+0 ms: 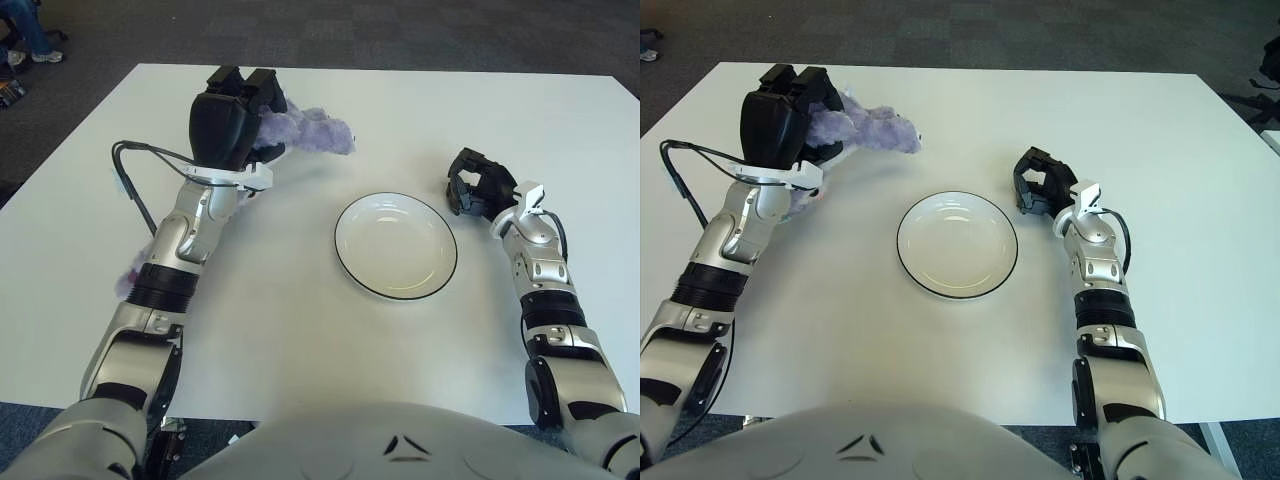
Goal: Put the doll into the plate.
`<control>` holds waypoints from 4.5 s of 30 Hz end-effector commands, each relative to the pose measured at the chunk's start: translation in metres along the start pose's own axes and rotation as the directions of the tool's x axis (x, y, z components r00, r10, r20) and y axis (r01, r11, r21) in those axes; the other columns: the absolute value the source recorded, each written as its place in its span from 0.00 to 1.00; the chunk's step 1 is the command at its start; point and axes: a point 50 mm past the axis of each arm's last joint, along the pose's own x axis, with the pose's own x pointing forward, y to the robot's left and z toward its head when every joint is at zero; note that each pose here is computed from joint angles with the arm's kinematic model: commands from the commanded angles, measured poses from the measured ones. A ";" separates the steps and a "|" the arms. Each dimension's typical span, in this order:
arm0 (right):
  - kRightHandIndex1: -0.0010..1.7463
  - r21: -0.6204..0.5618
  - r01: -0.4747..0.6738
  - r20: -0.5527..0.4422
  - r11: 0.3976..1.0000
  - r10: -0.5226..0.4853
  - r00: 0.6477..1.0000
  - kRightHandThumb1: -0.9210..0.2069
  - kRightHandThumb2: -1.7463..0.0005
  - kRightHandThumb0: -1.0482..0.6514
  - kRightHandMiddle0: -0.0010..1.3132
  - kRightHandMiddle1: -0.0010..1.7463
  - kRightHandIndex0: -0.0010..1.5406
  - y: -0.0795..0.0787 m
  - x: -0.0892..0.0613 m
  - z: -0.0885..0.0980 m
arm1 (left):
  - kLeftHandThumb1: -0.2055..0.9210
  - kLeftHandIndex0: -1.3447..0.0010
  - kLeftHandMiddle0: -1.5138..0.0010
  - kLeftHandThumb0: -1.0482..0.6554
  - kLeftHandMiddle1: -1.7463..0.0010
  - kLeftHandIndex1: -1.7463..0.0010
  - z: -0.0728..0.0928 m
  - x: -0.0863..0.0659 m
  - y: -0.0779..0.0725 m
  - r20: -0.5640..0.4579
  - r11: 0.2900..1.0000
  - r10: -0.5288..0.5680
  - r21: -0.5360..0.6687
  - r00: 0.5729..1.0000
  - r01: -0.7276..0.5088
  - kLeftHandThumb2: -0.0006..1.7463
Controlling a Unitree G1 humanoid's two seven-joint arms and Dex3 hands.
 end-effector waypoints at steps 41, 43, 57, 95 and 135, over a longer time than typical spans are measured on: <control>1.00 0.000 -0.014 -0.081 1.000 0.014 0.997 0.34 0.41 0.37 0.33 1.00 0.74 0.003 -0.008 -0.012 | 0.13 0.51 0.40 0.61 0.00 0.01 0.071 0.011 0.003 0.253 0.972 0.091 -0.233 0.963 -0.030 1.00; 1.00 -0.001 -0.017 -0.080 1.000 0.017 0.997 0.34 0.41 0.37 0.34 1.00 0.74 0.004 -0.008 -0.012 | 0.13 0.50 0.40 0.61 0.00 0.01 0.074 0.010 0.003 0.269 0.971 0.081 -0.239 0.960 -0.015 1.00; 1.00 -0.036 0.006 -0.089 0.999 -0.009 0.996 0.36 0.39 0.37 0.35 1.00 0.77 0.003 -0.007 -0.013 | 0.16 0.53 0.42 0.61 0.00 0.00 0.088 -0.007 0.009 0.416 0.913 0.001 -0.371 0.909 0.169 0.98; 1.00 -0.036 0.062 -0.078 0.997 -0.064 0.995 0.50 0.27 0.34 0.45 1.00 0.77 0.010 -0.001 -0.015 | 0.49 0.65 0.68 0.61 0.00 0.00 0.122 -0.034 0.002 0.523 0.791 -0.127 -0.460 0.843 0.404 0.74; 1.00 0.045 0.018 -0.092 0.999 -0.014 0.996 0.52 0.26 0.34 0.46 1.00 0.79 0.017 -0.005 -0.006 | 0.73 0.71 0.24 0.38 0.00 0.00 0.140 -0.007 -0.041 0.623 0.836 -0.058 -0.397 0.780 0.379 0.54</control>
